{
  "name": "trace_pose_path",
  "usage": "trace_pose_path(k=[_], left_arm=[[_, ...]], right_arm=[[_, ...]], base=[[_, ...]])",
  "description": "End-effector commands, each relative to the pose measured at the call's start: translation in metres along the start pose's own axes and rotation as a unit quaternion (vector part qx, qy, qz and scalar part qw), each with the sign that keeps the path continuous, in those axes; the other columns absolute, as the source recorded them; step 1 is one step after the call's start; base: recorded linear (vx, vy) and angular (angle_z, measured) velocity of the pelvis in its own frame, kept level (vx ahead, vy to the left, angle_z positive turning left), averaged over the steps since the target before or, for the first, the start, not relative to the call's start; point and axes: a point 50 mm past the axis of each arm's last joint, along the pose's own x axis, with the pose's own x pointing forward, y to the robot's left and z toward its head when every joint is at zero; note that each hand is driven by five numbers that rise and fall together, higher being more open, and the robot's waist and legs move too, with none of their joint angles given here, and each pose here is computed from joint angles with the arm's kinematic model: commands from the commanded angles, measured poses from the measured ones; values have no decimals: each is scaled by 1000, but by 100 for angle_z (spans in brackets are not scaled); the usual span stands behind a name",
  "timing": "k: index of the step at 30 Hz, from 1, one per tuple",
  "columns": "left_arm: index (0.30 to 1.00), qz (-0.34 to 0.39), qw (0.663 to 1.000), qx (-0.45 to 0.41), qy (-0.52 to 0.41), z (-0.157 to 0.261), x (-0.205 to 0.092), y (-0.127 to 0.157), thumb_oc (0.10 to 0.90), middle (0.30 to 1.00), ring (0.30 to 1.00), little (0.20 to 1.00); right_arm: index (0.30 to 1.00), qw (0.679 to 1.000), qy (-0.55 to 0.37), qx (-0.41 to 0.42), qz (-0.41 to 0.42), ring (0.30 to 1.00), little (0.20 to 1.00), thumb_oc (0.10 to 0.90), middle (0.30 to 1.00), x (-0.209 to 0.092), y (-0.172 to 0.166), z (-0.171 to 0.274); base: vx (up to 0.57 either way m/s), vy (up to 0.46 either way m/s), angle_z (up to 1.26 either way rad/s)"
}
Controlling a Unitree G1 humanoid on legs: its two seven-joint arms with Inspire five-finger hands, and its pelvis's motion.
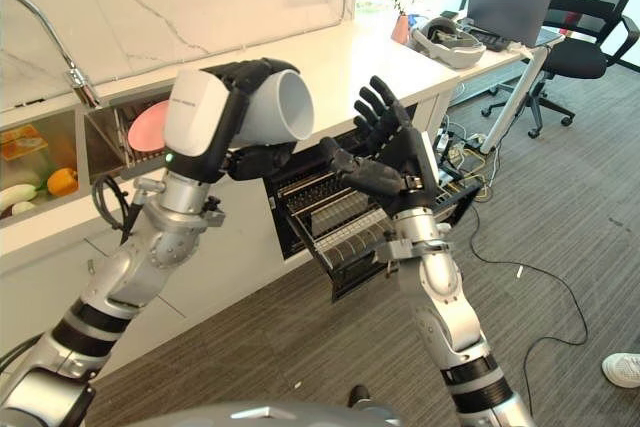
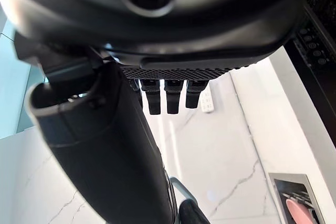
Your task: Place the dishes in the dishwasher.
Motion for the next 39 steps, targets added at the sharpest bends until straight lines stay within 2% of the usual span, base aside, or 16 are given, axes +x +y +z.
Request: trace_pose_path(k=[1,10,18,25,39], left_arm=[[300,63,994,14,-84,17,39,18,400,300,300,300],[300,33,995,18,-91,18,41,6,400,300,300,300],[300,9,995,30,-91,16,34,0,400,300,300,300],[300,-2,997,57,-61,-1,23,5,400,300,300,300],[300,-7,997,81,-1,-27,8,9,400,300,300,300]], right_arm=[[900,985,-135,38,101,900,900,800,900,20,32,51],[900,978,-130,75,143,900,900,800,900,23,50,51],[900,972,-156,147,99,900,900,800,900,24,37,60],[900,969,-180,154,64,900,900,800,900,21,18,68],[900,969,-190,148,52,900,900,800,900,21,9,73]], base=[[0,0,0],[0,0,0],[1,0,0],[0,0,0],[0,0,0]])
